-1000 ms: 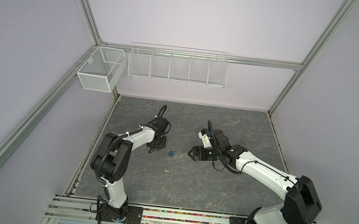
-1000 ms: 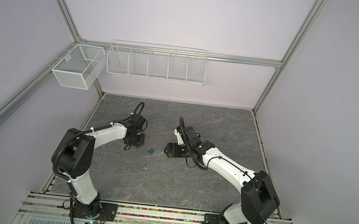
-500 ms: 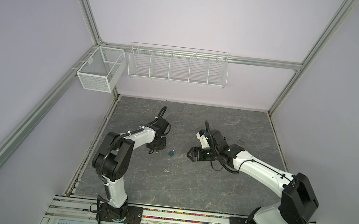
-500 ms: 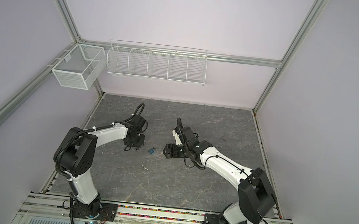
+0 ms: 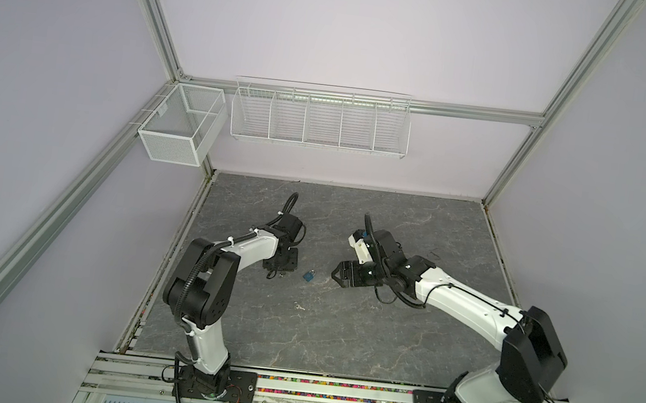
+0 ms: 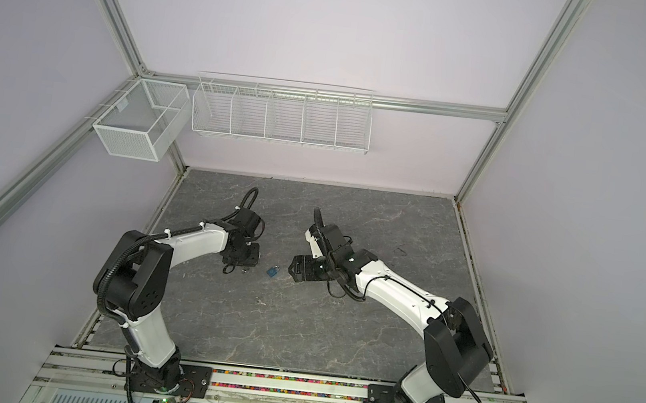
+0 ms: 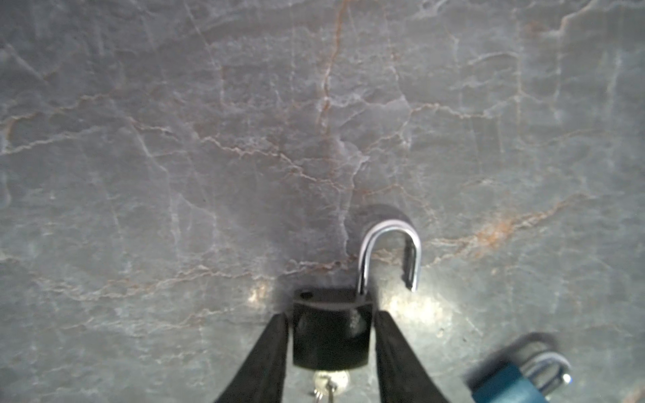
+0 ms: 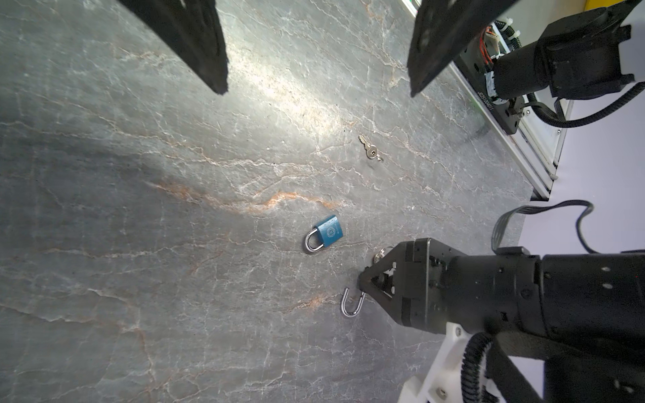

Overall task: Unlock with the key
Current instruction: 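Release the black padlock and draw both grippers back from it, then move the right gripper down over the loose silver key on the table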

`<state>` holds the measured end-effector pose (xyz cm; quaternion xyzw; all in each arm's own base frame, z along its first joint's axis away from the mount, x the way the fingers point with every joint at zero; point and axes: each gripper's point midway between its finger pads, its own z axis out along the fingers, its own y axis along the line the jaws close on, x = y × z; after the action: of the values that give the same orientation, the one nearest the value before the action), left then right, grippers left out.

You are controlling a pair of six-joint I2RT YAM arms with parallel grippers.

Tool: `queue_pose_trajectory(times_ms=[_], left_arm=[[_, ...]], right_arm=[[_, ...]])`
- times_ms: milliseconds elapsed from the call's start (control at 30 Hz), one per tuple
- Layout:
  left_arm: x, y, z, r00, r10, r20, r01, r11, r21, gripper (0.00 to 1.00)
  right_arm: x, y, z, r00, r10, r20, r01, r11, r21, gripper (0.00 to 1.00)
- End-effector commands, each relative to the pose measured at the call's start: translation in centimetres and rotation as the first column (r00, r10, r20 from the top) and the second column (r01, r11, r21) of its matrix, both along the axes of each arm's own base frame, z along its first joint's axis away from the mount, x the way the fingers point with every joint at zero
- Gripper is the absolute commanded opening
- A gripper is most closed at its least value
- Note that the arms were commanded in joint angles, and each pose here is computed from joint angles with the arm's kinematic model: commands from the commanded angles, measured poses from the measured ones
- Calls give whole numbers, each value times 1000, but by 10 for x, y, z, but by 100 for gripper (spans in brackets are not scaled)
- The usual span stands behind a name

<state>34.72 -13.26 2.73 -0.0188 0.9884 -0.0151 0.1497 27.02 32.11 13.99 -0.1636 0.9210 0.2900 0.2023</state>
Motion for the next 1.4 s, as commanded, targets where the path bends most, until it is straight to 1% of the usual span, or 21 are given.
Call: queue_pose_trajectory(times_ms=[0, 133, 200, 233, 333, 400, 533, 667, 733, 767, 833, 1033, 1200, 1367], left_arm=[[-2, 6, 19, 999, 37, 35, -36, 999, -24, 47], [-4, 7, 42, 996, 47, 77, -44, 998, -45, 49], [-8, 7, 57, 992, 56, 109, -48, 996, -72, 49], [-11, 6, 63, 990, 60, 125, -48, 994, -97, 50], [-20, -5, 91, 979, 71, 189, -28, 975, -218, 50], [-26, -5, 105, 972, 79, 220, -20, 967, -255, 50], [-38, 4, 127, 956, 94, 276, -20, 965, -261, 50], [-51, 10, 139, 944, 106, 312, -14, 959, -282, 51], [-59, 9, 147, 935, 131, 329, -16, 944, -330, 51], [-64, 6, 150, 932, 128, 339, 2, 933, -359, 51], [-70, 5, 159, 912, 145, 385, 29, 911, -411, 52], [-89, 26, 179, 875, 178, 450, 11, 923, -385, 54], [-95, 35, 175, 867, 205, 455, -22, 927, -374, 54], [-95, 38, 172, 859, 233, 456, -47, 923, -383, 54]], right_arm=[[-1, 2, -6, 1000, 20, -4, -21, 999, -30, 82], [-4, 6, -9, 999, 47, 1, -47, 997, -52, 82], [-7, 9, -12, 998, 68, -2, -68, 995, -67, 82], [-9, 13, -13, 997, 82, -3, -82, 994, -69, 82], [-15, 23, -19, 993, 116, -19, -117, 990, -75, 82], [-19, 30, -25, 991, 127, -37, -129, 989, -72, 82], [-29, 46, -35, 987, 142, -71, -145, 988, -51, 82], [-40, 68, -40, 981, 180, -72, -183, 982, -39, 82], [-44, 78, -44, 978, 201, -61, -204, 977, -56, 82], [-45, 81, -47, 976, 206, -65, -210, 976, -60, 81], [-51, 90, -50, 971, 229, -68, -233, 971, -50, 81], [-65, 111, -65, 955, 285, -77, -290, 955, -68, 81], [-68, 126, -75, 944, 321, -80, -328, 941, -89, 80], [-62, 137, -81, 939, 337, -71, -343, 934, -101, 80]])
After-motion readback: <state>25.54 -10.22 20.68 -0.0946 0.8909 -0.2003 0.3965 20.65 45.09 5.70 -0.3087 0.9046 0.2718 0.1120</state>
